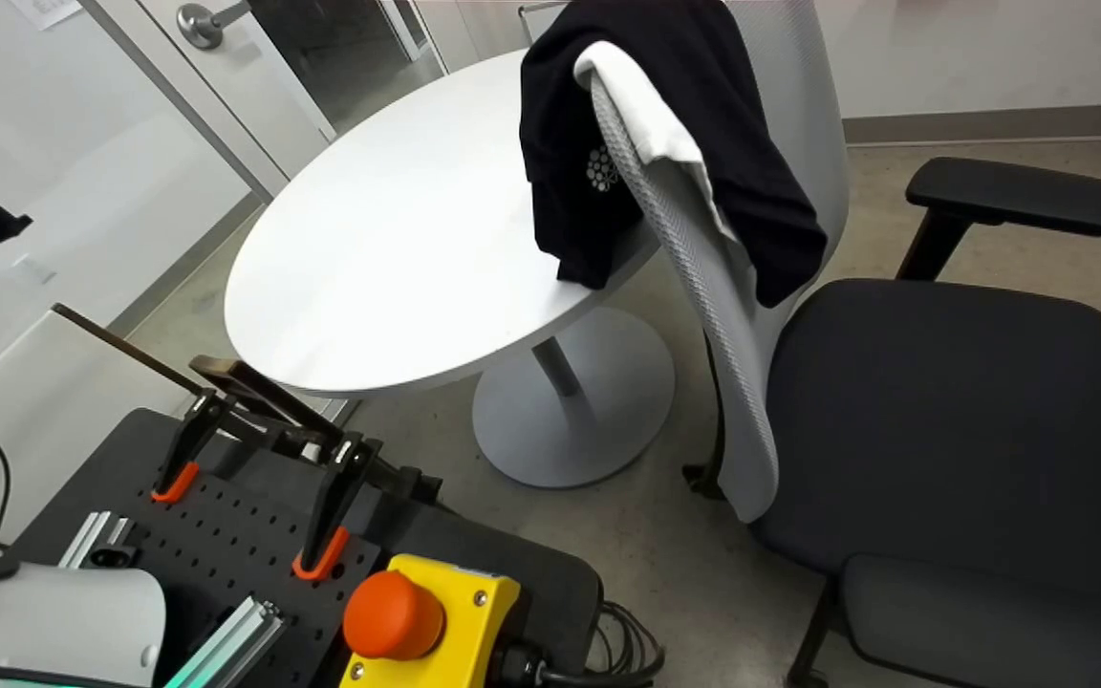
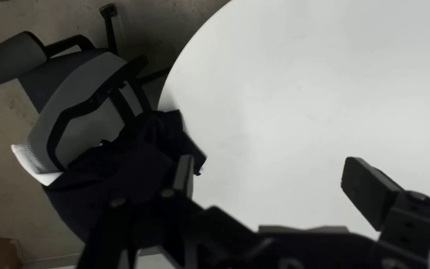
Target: Remove the black object from the headrest and put on the table
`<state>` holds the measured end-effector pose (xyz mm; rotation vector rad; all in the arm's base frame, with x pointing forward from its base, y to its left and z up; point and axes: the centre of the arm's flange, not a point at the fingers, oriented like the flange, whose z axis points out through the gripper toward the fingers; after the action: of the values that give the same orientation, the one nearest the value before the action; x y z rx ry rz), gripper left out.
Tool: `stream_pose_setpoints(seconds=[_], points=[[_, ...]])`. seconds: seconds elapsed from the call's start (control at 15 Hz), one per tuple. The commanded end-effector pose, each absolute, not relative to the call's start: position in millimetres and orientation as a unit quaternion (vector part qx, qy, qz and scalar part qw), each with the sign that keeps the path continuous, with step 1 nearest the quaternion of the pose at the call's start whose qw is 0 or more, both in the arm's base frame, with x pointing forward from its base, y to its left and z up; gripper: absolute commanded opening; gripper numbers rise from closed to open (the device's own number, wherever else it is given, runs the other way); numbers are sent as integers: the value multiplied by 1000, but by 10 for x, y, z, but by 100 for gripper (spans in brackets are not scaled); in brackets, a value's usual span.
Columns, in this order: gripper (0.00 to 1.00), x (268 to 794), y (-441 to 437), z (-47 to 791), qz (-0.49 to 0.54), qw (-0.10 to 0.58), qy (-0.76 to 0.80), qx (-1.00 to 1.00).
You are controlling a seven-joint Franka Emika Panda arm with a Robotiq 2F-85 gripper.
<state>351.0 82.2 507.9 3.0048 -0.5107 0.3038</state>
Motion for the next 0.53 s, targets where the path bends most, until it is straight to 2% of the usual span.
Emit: stream_pose_setpoints(seconds=[0.0,0.47], points=[[100,3942,290,4881,118,38,-265,956],[100,4443,-389,4387,190,54,-382,903]])
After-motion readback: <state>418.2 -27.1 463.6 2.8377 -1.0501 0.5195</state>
